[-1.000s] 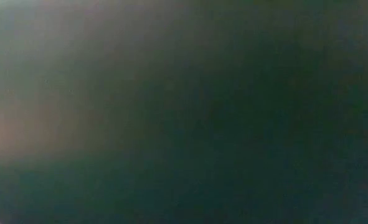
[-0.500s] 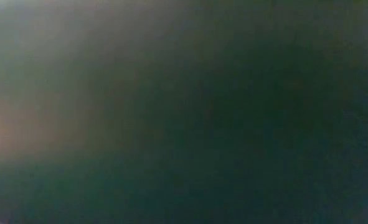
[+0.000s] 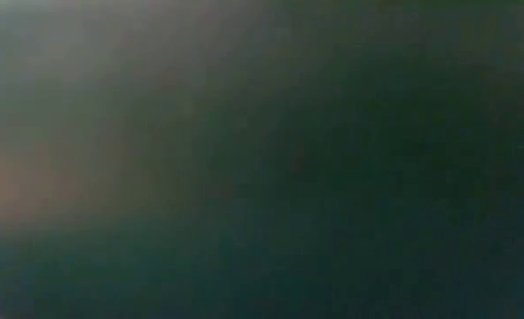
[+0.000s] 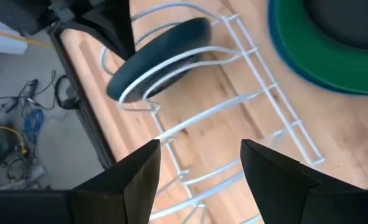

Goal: Sort dishes
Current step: Put the black plate into the dish rack

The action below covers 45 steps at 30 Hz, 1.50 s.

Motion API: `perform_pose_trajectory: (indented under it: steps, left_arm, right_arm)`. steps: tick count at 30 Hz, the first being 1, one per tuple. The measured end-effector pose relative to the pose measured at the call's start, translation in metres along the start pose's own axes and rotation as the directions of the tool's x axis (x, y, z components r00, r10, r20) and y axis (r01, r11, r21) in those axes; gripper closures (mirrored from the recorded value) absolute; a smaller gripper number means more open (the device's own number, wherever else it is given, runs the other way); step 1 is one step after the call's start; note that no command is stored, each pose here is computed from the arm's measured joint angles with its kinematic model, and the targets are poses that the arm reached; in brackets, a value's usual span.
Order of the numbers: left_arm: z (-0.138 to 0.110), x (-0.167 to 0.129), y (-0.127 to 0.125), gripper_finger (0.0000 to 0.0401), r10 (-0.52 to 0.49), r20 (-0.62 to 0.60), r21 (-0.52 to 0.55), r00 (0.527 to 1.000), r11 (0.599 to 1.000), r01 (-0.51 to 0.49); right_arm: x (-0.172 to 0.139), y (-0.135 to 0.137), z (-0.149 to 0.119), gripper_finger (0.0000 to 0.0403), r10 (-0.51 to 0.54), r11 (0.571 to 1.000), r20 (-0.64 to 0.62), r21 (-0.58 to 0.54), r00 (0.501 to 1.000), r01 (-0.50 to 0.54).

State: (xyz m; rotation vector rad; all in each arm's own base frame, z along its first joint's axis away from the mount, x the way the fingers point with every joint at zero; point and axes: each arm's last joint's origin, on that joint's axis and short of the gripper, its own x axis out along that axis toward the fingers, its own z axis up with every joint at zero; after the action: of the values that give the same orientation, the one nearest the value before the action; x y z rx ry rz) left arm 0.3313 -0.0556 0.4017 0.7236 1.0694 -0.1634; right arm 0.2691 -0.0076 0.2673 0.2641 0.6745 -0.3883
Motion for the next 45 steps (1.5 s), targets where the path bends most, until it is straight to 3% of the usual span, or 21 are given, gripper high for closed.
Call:
perform_pose_trajectory:
  steps: [6,11,19,24,26,29,36,45]
  left_arm:
    - [0.002,0.014,-0.021,0.0168,-0.067,-0.042,-0.007,0.997,0.998,0.067]
    - [0.003,0.044,-0.047,0.0168,-0.166,-0.061,0.01,0.984,0.986,0.167]
    - [-0.001,0.107,-0.1,0.0168,-0.227,-0.03,0.123,0.974,0.966,0.229]
    - [0.003,0.123,-0.125,0.0168,-0.225,0.064,0.175,0.972,0.962,0.211]
    - [0.007,0.125,-0.129,0.0168,-0.256,0.122,0.128,0.959,0.962,0.241]
    - [0.012,0.125,-0.127,0.017,-0.319,0.203,-0.027,0.926,0.943,0.331]
    - [0.012,0.135,-0.119,0.0187,-0.332,0.222,-0.393,0.917,0.83,0.395]
    - [0.019,0.18,-0.143,0.0192,-0.368,0.148,-0.606,0.918,0.7,0.378]
  right_arm:
    - [-0.008,0.004,-0.004,0.0403,0.006,1.0,-0.01,0.015,1.0,-0.006]
    - [-0.02,0.008,-0.006,0.0403,0.023,1.0,0.01,0.009,1.0,-0.023]
    - [-0.052,0.016,0.006,0.0403,0.124,0.992,0.187,-0.041,0.974,-0.119]
    - [-0.07,0.019,0.012,0.0403,0.181,0.983,0.278,-0.08,0.943,-0.165]
    - [-0.074,0.02,0.013,0.0403,0.196,0.98,0.303,-0.081,0.933,-0.18]
    - [-0.075,0.022,0.013,0.0403,0.205,0.978,0.305,-0.086,0.93,-0.188]
    - [-0.078,0.03,0.016,0.0403,0.248,0.969,0.355,-0.1,0.901,-0.228]
    - [-0.087,0.04,0.02,0.0403,0.308,0.951,0.425,-0.176,0.851,-0.256]
